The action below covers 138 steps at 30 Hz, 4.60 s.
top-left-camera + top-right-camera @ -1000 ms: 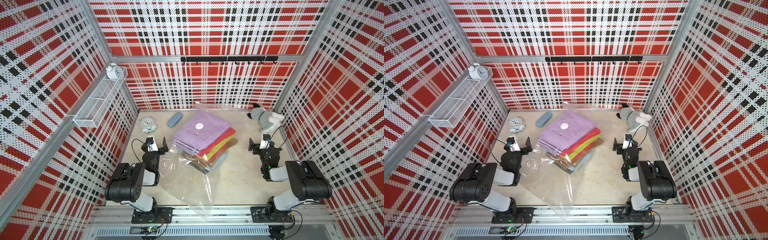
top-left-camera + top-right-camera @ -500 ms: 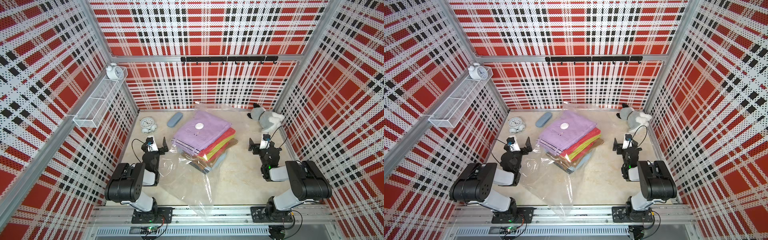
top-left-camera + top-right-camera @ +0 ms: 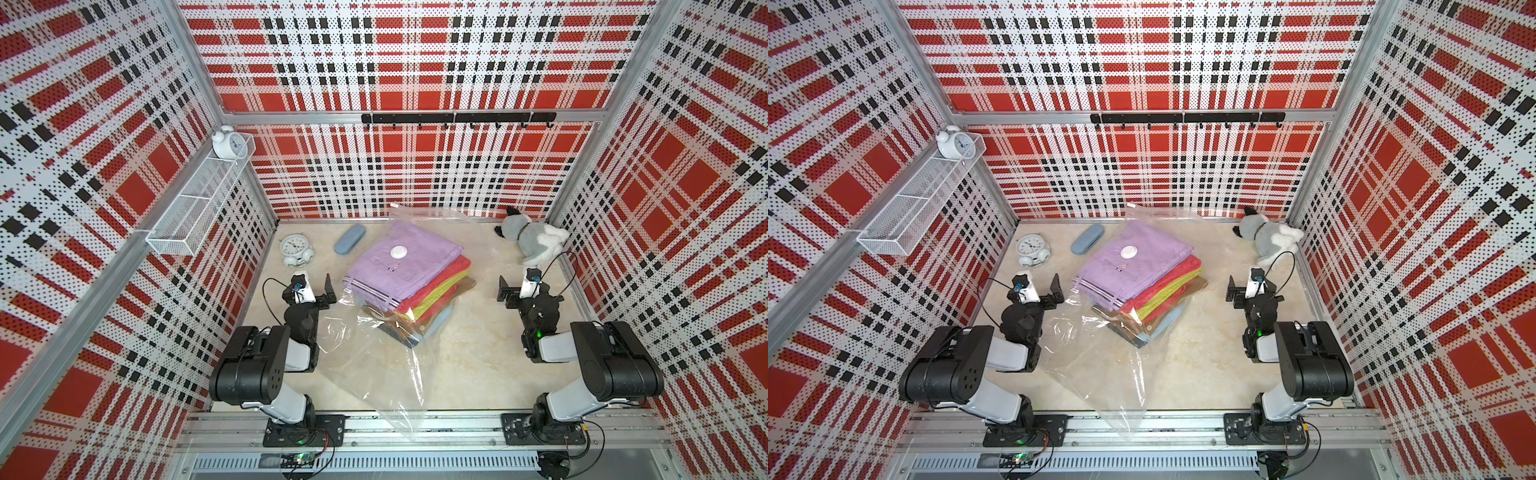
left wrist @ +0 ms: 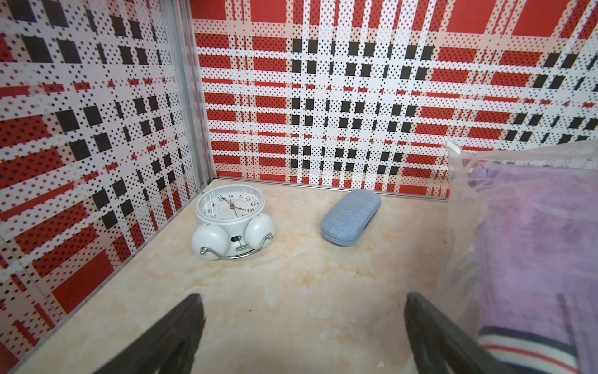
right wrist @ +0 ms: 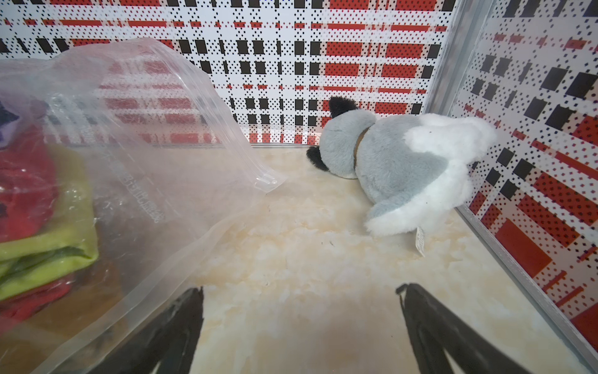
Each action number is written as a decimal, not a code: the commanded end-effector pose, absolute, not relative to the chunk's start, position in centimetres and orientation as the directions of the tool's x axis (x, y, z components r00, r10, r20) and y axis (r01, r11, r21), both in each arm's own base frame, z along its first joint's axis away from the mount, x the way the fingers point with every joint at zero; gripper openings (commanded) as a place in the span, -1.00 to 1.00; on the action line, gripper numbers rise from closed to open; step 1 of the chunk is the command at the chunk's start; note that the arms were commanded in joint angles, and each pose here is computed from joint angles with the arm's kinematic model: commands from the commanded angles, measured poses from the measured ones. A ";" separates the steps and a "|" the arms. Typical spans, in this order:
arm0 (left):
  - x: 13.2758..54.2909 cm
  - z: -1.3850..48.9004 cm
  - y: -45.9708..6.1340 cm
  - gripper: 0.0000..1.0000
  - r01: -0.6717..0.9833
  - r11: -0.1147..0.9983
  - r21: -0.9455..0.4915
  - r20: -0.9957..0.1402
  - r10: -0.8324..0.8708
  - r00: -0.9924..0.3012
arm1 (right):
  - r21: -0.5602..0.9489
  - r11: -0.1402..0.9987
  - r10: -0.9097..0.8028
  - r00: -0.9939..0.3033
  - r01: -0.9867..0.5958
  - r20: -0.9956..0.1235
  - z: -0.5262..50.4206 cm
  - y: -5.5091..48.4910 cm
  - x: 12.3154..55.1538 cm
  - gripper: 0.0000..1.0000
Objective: Take the trousers out of the vacuum bag
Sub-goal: Adjust the vacuum bag at the center of the board.
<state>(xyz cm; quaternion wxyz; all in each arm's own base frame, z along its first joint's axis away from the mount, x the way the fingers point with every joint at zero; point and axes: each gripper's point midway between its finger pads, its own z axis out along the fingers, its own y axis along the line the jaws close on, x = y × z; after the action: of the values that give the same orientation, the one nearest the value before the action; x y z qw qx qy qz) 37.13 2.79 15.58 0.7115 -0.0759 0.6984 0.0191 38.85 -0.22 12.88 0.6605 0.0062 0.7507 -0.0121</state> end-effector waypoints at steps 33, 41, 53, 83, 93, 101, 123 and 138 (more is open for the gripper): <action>35.7 23.6 -8.9 0.97 0.020 0.928 -0.372 -0.878 -0.345 -0.332 | 0.175 0.893 -0.013 -0.412 -0.415 -0.911 25.1 9.0 50.7 1.00; 34.4 21.9 -11.5 0.97 0.062 0.915 -0.399 -0.847 -0.342 -0.407 | 0.163 0.869 -0.077 -0.453 -0.467 -0.888 23.3 11.4 54.3 1.00; 33.6 17.8 -14.7 0.97 0.066 0.870 -0.488 -0.769 -0.393 -0.503 | 0.243 0.819 -0.040 -0.474 -0.521 -0.880 20.7 13.0 56.1 1.00; 32.9 13.2 -16.1 -0.49 -0.007 0.735 -0.678 -0.597 -0.556 -0.578 | 0.368 0.759 -0.013 -0.577 -0.538 -0.817 16.9 14.6 54.3 0.13; 34.5 14.2 -13.1 -1.00 -0.040 0.731 -0.681 -0.608 -0.596 -0.525 | 0.382 0.747 -0.012 -0.585 -0.544 -0.811 17.5 14.9 51.5 -0.78; 37.7 16.7 -7.8 -1.00 -0.088 0.750 -0.656 -0.646 -0.618 -0.449 | 0.339 0.749 -0.057 -0.564 -0.570 -0.824 19.3 17.0 48.6 -0.79; 37.9 15.1 -7.0 0.80 -0.004 0.808 -0.589 -0.653 -0.479 -0.587 | 0.225 0.778 -0.147 -0.518 -0.586 -0.842 22.3 17.5 46.5 -0.78; 36.4 13.0 -11.8 -0.03 0.105 0.738 -0.666 -0.585 -0.430 -0.688 | 0.219 0.779 -0.152 -0.516 -0.587 -0.843 22.2 17.5 46.8 -0.73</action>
<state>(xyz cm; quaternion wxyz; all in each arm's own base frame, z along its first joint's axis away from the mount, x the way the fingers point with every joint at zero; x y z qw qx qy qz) 36.61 -10.51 12.65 0.3839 -0.1162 0.8582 -0.3202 46.93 16.96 19.91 0.4205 -0.2083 0.8479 0.2467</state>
